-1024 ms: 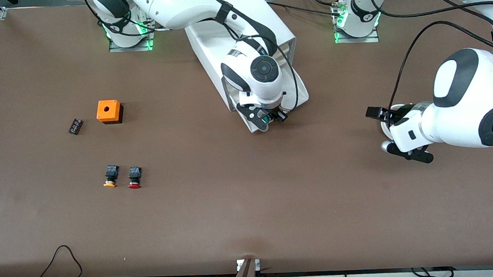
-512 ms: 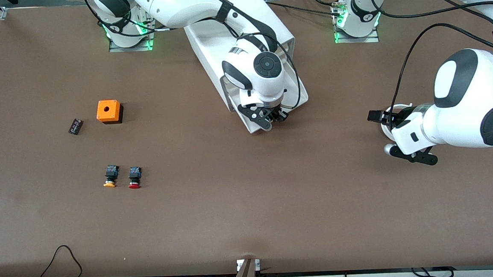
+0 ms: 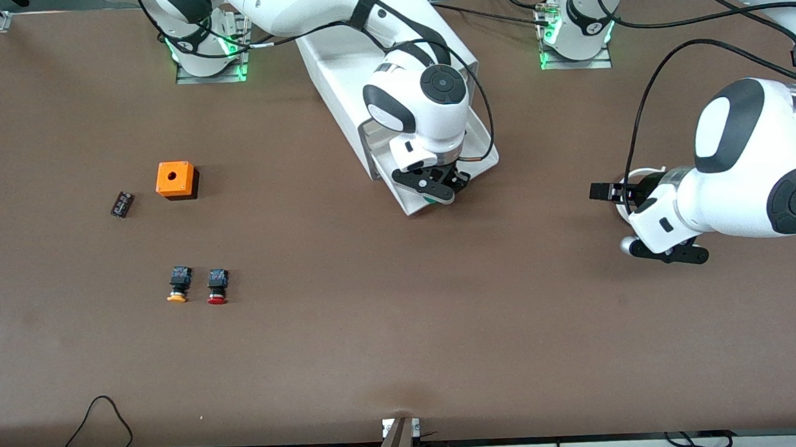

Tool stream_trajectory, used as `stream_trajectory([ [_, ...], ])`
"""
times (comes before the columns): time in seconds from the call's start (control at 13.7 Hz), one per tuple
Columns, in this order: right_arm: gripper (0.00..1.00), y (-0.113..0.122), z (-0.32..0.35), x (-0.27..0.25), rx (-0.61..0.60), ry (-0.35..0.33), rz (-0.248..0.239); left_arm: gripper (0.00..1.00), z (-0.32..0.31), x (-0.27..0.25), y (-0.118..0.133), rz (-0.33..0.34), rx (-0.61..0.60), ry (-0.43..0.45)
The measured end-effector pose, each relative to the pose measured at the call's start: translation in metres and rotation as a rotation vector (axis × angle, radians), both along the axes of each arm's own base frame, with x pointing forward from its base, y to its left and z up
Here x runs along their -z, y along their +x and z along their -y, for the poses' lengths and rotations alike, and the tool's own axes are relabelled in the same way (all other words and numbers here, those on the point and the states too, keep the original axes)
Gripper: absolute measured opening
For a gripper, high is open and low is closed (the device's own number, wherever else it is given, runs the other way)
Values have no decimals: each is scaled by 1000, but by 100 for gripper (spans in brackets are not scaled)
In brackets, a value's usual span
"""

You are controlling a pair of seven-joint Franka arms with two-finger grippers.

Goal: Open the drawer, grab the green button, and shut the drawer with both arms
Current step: 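Push the drawer closed with the left gripper while the right gripper carries the button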

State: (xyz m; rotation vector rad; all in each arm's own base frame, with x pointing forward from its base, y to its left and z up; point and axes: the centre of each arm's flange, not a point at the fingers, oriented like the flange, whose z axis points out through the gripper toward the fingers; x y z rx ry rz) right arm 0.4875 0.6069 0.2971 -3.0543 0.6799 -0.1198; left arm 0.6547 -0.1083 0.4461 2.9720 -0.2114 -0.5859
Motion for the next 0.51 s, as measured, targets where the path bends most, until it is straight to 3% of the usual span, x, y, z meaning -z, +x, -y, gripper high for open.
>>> stream_trajectory([
  [0.29, 44, 75, 72, -56, -153, 13, 20, 100, 8, 6, 3, 14, -31, 12],
  [0.51, 44, 118, 137, -83, -301, -30, -15, 100, 15, 31, 8, 36, -96, 30],
])
